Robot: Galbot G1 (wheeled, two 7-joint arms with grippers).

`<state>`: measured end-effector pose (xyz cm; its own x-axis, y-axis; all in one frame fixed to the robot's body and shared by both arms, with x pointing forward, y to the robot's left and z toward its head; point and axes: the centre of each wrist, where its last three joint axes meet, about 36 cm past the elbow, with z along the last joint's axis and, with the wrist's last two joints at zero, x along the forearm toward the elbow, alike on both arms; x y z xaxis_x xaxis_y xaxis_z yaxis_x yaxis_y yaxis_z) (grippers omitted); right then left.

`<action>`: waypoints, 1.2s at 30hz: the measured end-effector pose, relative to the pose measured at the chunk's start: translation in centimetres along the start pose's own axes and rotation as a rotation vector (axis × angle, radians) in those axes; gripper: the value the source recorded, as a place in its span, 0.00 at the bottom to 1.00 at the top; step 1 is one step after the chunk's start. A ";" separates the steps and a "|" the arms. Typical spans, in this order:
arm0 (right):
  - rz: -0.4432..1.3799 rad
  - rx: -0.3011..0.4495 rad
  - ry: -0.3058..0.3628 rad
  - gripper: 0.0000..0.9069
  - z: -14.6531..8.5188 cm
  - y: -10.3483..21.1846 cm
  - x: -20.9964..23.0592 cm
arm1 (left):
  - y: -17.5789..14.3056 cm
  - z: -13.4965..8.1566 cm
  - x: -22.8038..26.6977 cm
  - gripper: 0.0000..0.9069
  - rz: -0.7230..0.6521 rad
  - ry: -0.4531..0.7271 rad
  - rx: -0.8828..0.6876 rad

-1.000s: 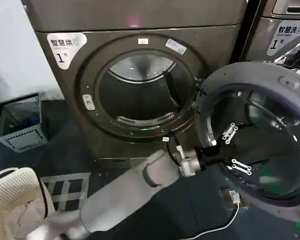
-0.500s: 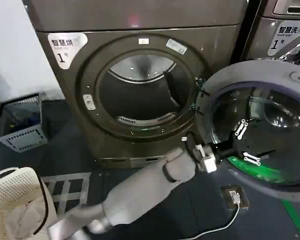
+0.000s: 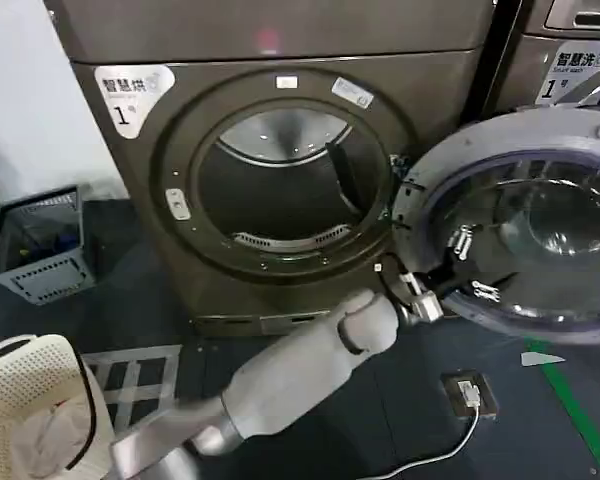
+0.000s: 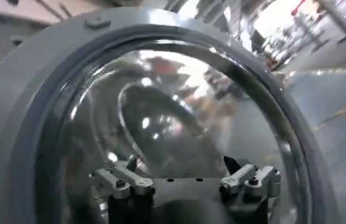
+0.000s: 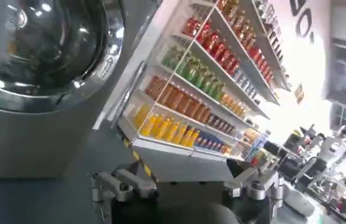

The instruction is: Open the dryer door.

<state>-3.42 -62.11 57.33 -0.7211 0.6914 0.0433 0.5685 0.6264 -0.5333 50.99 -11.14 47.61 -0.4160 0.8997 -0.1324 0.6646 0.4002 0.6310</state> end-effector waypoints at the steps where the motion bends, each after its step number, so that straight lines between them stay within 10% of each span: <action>1: 0.001 -0.002 0.003 1.00 -0.2 0.2 0.1 | 0.0 0.1 0.0 1.00 -0.003 0.007 0.001; 18: -0.020 -0.036 -0.008 1.00 -0.5 0.9 -0.2 | -0.7 -0.6 0.2 1.00 0.034 -0.038 0.014; 26: -0.020 -0.040 -0.009 1.00 -0.4 1.1 -0.1 | -2.1 -5.1 0.8 1.00 0.093 -0.117 0.100; 36: -0.001 -0.035 0.017 1.00 -0.4 1.5 -0.1 | 0.1 -5.9 10.9 1.00 0.104 -0.057 0.141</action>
<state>-2.35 -61.06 56.81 -0.7151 0.6967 0.0579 0.5817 0.6389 -0.5034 42.82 -2.33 50.74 -0.3070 0.9444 -0.1175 0.7842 0.3211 0.5310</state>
